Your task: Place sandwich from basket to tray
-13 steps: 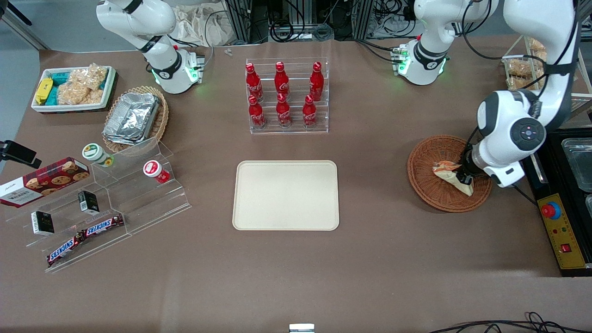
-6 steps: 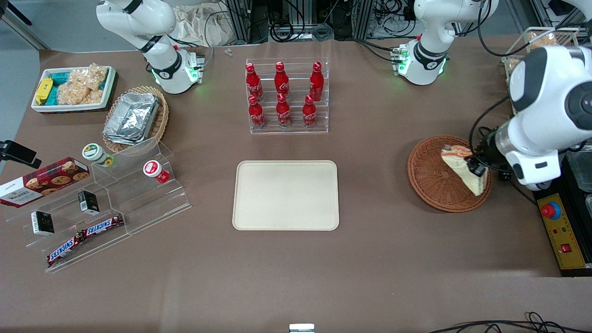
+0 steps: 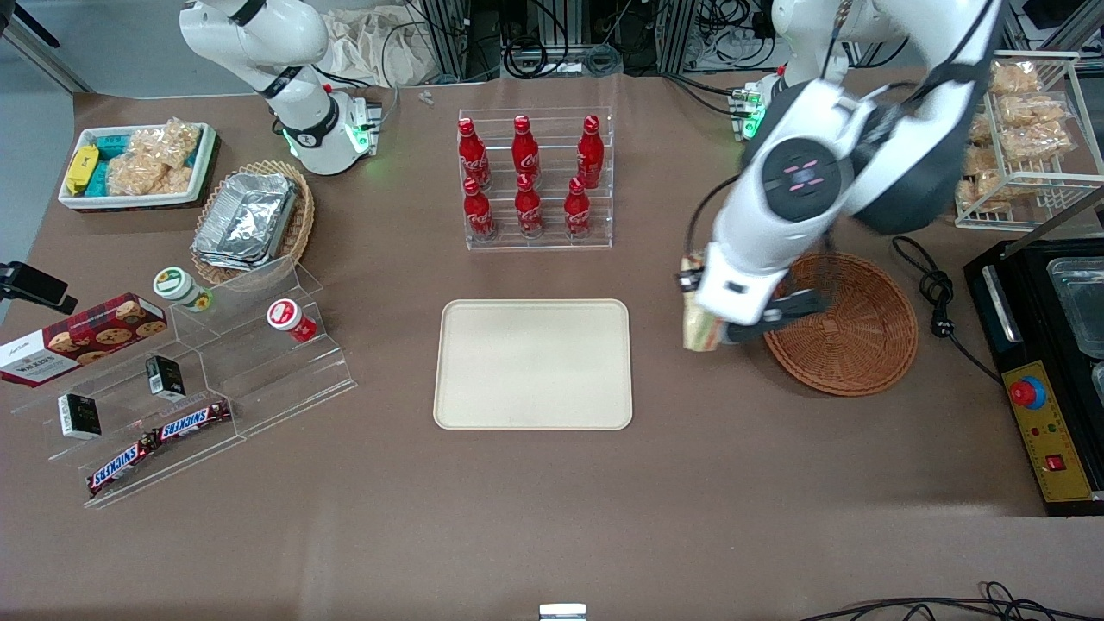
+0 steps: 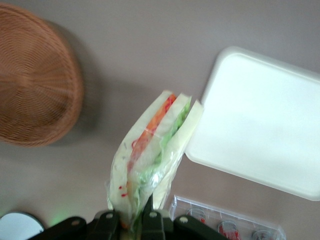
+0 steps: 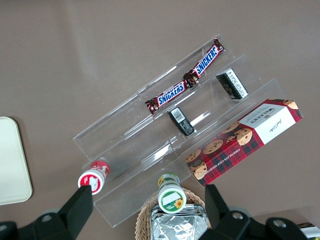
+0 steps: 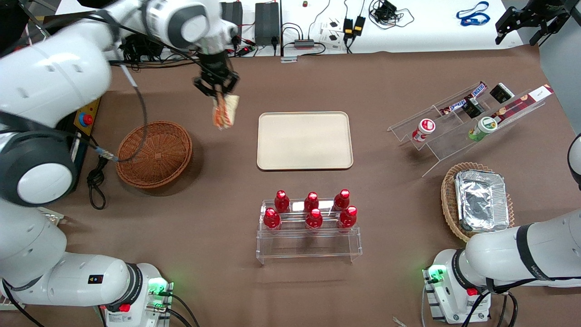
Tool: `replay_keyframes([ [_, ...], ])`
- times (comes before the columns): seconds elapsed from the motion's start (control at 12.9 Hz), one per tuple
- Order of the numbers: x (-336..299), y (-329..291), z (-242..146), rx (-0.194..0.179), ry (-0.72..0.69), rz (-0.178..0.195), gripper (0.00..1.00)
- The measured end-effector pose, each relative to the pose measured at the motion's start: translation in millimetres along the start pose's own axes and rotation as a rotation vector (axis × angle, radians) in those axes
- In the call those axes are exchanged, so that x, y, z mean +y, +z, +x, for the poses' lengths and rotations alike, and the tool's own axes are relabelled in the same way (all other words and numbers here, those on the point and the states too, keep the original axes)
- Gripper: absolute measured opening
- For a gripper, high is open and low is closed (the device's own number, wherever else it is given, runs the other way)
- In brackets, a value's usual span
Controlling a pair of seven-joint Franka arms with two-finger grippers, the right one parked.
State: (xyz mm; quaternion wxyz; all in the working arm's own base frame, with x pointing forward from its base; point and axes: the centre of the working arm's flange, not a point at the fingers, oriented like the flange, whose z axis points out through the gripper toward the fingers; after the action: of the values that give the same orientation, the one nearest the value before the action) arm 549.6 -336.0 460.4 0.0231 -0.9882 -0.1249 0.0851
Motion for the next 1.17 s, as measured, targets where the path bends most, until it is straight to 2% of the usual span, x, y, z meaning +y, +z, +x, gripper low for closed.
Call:
replay_keyframes([
  [0.08, 25, 24, -4, -0.004, 0.039, -0.001, 0.15],
  [0.16, 50, 51, -8, 0.017, 0.053, 0.013, 0.15],
  [0.31, 92, 111, -16, 0.087, 0.025, 0.058, 0.15],
  [0.54, 126, 174, -21, 0.163, -0.035, 0.056, 0.15],
  [0.78, 138, 204, -16, 0.239, -0.112, 0.048, 0.15],
  [0.93, 142, 216, -16, 0.268, -0.134, 0.052, 0.15],
  [1.09, 144, 215, -18, 0.274, -0.132, 0.048, 0.3],
  [1.17, 144, 215, -17, 0.275, -0.131, 0.049, 0.41],
])
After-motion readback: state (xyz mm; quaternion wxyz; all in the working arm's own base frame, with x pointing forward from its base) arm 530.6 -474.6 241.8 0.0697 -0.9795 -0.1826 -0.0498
